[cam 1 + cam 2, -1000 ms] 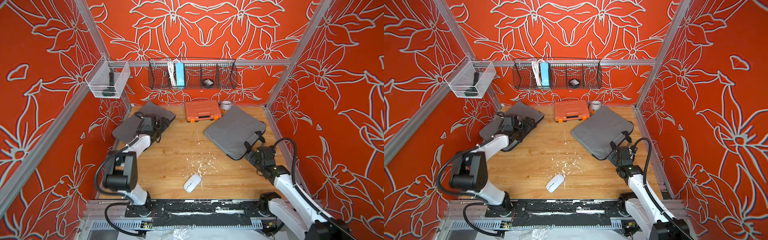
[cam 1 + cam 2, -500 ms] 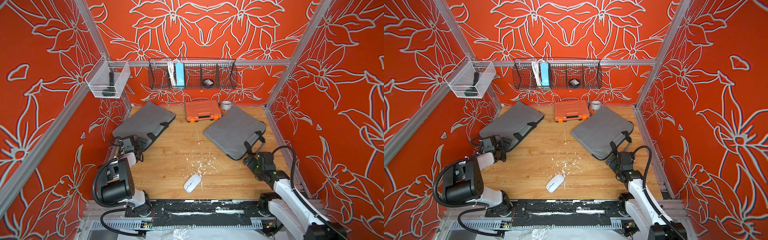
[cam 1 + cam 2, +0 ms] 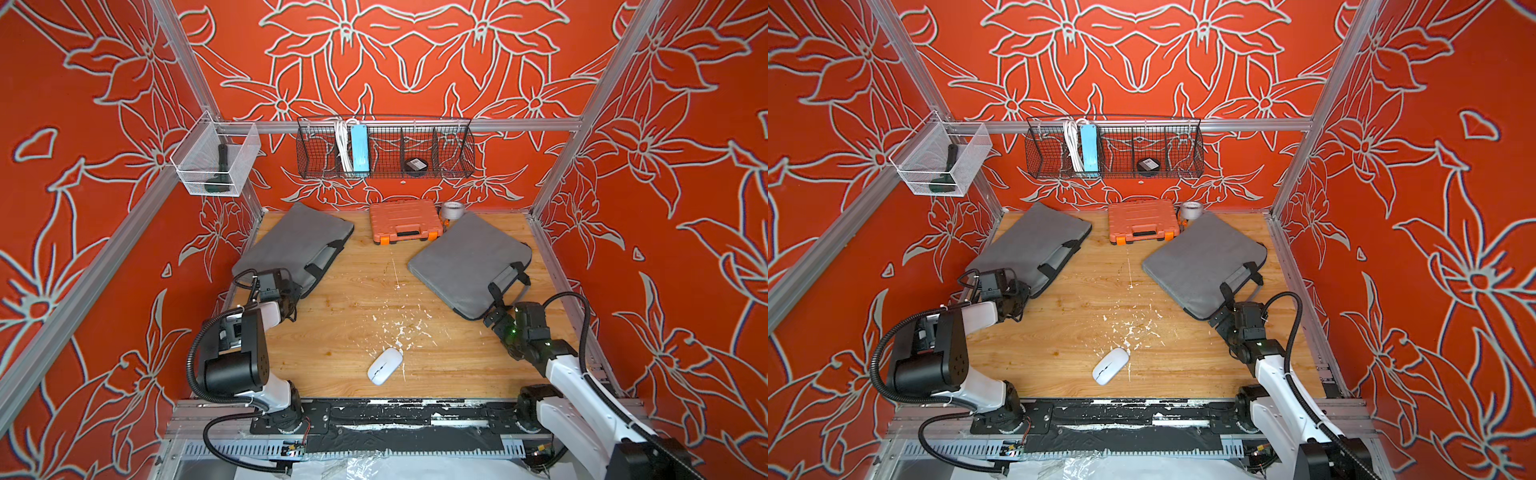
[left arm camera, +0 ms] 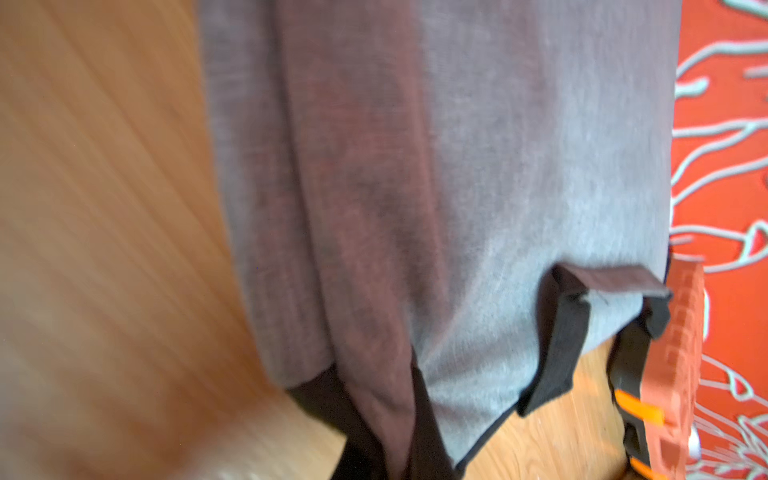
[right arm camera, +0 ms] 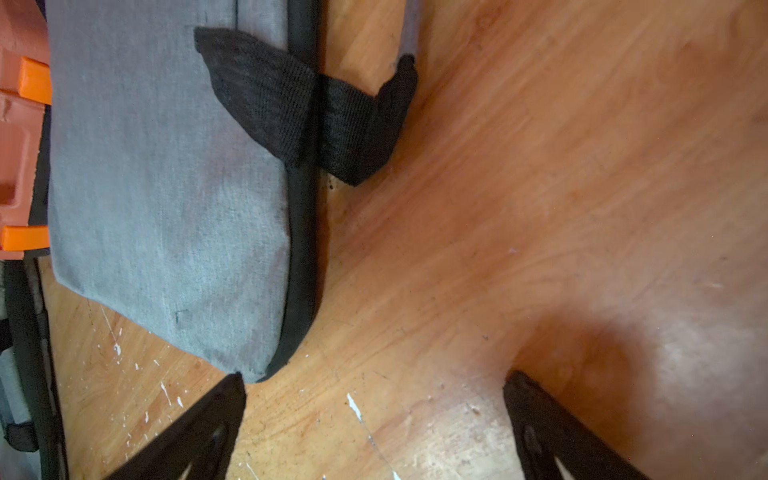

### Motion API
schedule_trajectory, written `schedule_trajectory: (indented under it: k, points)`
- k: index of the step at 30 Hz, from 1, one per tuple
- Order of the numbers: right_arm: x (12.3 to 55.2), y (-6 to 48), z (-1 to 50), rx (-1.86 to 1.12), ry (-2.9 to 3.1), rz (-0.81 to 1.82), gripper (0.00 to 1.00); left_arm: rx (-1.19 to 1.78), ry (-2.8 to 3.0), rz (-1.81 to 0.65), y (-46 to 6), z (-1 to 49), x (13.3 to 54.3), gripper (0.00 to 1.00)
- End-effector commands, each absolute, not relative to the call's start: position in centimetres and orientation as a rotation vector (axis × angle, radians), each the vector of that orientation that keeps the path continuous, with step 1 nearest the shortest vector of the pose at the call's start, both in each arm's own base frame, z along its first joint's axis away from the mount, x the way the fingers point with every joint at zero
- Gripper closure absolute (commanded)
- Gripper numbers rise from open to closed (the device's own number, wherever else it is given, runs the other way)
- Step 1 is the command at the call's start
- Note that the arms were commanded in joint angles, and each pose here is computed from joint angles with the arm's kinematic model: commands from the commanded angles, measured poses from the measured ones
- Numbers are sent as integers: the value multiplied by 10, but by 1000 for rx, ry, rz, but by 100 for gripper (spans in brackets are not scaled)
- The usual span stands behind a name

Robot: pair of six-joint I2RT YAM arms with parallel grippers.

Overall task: Put the mouse into the laptop bag
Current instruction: Adjust the zippered laptop bag at the center of the board.

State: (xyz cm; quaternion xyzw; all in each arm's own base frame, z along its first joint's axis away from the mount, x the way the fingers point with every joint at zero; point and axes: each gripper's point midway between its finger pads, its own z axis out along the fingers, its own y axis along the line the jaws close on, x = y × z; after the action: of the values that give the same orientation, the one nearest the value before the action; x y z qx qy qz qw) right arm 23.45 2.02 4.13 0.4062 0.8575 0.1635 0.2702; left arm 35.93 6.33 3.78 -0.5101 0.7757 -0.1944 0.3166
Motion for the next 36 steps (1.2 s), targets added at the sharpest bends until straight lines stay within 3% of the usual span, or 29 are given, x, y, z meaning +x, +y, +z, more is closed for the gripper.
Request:
schedule_trajectory:
  k: [1,3,4,5,7,9,12,17,20,22,26,31,36]
  points:
    - [227,11,29,1218,2320,374,1,-1379,2180,-543,26,17,330,100]
    - [230,8,26,1241,2305,360,1,-1354,2183,-589,12,19,329,100]
    - [231,7,25,1252,2301,353,1,-1338,2183,-599,6,21,330,92]
    - [232,7,24,1257,2300,354,1,-1326,2186,-599,3,23,331,81]
    - [235,10,21,1259,2311,371,1,-1308,2199,-598,-2,28,333,49]
    - [240,16,20,1224,2331,412,1,-1284,2199,-623,-6,35,335,29]
    - [260,35,28,1069,2362,541,5,-1220,2192,-655,-12,54,338,11]
    - [276,55,24,983,2470,623,17,-1087,2176,-679,-24,97,337,6]
    - [285,71,15,932,2502,716,41,-978,2154,-756,-42,118,334,6]
    - [290,81,13,879,2537,722,68,-872,2146,-855,-66,128,331,6]
    - [288,109,15,773,2584,715,100,-658,2219,-993,-125,132,325,6]
    - [275,151,26,627,2598,702,100,-501,2325,-1096,-187,114,306,7]
    - [255,180,42,505,2573,717,100,-477,2370,-1125,-215,91,288,7]
